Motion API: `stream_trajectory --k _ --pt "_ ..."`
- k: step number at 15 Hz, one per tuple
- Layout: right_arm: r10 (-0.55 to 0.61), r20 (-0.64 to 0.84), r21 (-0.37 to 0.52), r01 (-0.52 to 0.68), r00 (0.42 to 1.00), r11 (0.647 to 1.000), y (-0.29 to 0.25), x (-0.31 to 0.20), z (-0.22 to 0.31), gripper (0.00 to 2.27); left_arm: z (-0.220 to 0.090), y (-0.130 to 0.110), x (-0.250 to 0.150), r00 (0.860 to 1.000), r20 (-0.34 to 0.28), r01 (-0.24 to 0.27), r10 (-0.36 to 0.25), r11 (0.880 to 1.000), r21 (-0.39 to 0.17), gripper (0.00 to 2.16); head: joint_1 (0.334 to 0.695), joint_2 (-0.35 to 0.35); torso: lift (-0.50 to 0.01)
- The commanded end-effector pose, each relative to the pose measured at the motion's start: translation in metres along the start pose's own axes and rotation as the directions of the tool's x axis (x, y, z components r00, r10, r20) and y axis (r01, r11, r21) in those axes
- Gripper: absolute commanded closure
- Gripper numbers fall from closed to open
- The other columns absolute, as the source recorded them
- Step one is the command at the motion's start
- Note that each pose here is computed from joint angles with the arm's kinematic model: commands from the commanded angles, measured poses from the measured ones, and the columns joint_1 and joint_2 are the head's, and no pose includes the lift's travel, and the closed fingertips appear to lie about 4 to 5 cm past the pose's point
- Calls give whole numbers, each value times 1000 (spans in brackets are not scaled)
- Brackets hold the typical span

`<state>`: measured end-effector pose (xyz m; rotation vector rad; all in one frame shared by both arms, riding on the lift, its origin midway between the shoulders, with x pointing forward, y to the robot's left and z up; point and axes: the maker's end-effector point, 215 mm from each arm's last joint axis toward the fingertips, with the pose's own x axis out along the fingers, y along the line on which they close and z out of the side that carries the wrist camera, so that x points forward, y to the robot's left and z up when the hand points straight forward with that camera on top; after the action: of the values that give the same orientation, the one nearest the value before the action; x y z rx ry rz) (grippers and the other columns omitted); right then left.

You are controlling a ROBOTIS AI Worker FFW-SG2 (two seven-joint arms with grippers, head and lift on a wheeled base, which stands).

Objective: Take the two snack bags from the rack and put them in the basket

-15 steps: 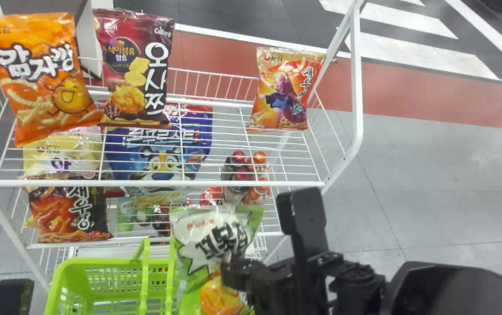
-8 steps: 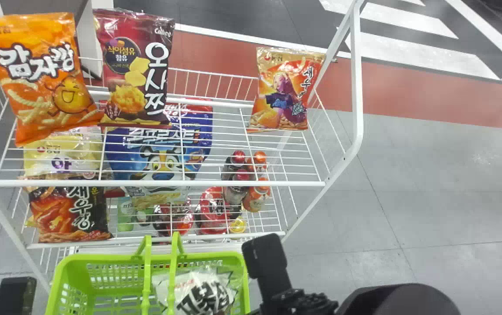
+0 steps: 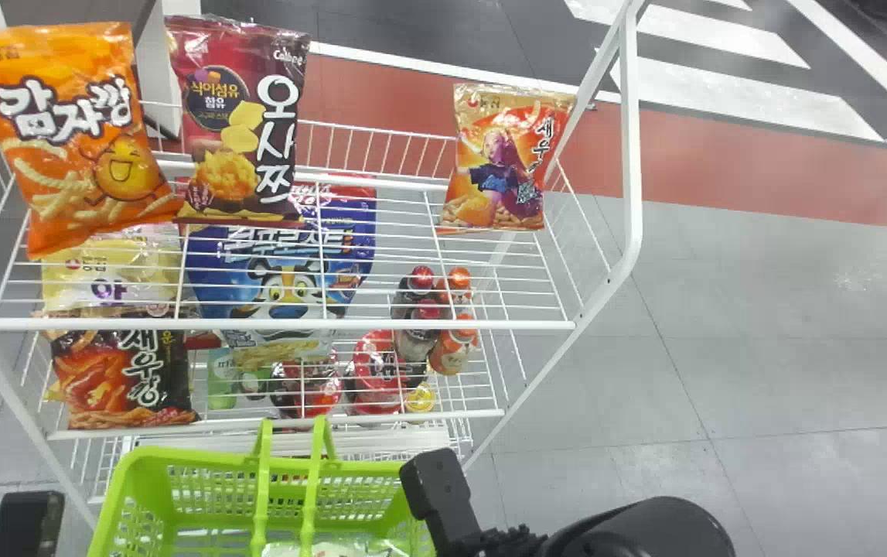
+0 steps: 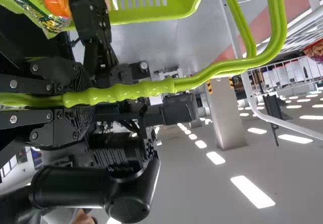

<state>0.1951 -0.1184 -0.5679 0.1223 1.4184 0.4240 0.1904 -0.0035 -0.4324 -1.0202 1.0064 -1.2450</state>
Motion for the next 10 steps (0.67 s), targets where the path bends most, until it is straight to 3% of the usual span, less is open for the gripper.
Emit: stream_trajectory --k 1,7,10 --pt "-31 -3 -6 31 1000 1000 -11 -3 -1 9 0 0 0 1000 0 0 0 1000 0 1990 695 -350 -11" --pt "-42 202 -31 49 979 998 -16 -40 67 19 -1 -1 0 1000 -2 -1 1 1000 1 1990 695 -350 -11" --pt "-28 365 -20 38 931 999 -26 -68 123 26 -3 -1 -1 1000 -3 -4 4 1000 3 1990 695 -350 -11"
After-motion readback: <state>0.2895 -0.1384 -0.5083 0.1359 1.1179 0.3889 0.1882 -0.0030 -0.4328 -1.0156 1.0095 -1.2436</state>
